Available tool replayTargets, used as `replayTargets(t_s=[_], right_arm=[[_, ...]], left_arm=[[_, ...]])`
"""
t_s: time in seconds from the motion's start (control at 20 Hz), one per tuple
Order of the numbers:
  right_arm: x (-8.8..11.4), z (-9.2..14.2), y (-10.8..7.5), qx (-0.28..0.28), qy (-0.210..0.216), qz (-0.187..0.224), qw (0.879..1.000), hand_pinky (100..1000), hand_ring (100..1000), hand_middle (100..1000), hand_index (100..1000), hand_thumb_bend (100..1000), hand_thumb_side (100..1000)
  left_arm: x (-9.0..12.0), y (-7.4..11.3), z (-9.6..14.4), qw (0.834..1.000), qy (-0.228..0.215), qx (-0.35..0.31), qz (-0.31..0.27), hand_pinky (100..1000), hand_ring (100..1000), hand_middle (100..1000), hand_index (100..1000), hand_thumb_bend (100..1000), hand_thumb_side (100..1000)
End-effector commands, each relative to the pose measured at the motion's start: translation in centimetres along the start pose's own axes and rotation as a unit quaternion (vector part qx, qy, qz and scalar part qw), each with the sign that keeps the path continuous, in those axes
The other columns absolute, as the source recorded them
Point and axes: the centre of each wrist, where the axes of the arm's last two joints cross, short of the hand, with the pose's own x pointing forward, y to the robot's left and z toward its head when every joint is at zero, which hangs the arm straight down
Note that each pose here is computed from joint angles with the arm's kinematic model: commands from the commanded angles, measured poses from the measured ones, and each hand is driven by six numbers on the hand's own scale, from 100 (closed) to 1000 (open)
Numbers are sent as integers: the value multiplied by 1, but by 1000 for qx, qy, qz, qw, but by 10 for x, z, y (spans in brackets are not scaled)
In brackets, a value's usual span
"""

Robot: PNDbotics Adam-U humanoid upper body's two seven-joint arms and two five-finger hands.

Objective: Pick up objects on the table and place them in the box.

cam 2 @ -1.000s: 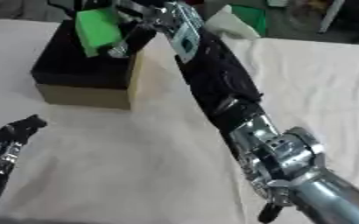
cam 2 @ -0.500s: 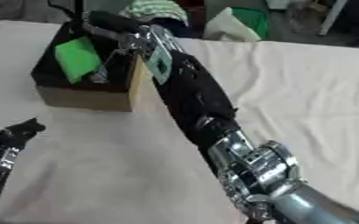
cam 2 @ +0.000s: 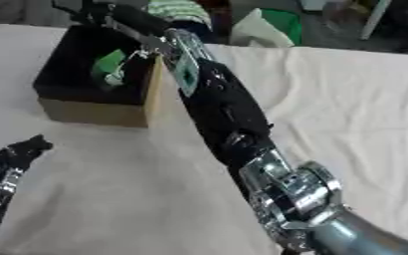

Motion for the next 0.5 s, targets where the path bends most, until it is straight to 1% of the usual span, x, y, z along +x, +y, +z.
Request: replayTargets(t_s=[0.05,0.25,0.3,0.35,0.45,0.5], right_arm=[[-6,2,-18,-25,19,21,999,862,823,905,947,513,164],[-12,9,-23,-51,33,15,998,854,810,887,941,468,132],[-14,11,-24,-57,36,10,998,849,800,875,937,403,127],[-17,14,-26,-68,40,3,997,846,796,869,935,424,108],[-22,21,-32,-88,47,-11,995,836,780,846,931,389,100],[-24,25,-35,-97,48,-19,994,830,771,834,926,357,100]], left_arm=[[4,3,-1,1000,-8,3,-2,1000,1000,720,794,100,674],[3,4,1,1000,-4,7,-2,1000,1000,720,793,100,675],[2,4,1,1000,-3,9,-2,1000,1000,720,793,100,678],[2,4,1,1000,-2,11,-2,1000,1000,720,793,100,675],[1,6,3,1000,0,16,-2,1000,1000,720,793,100,675],[1,6,3,1000,1,20,-2,1000,1000,720,793,100,675]])
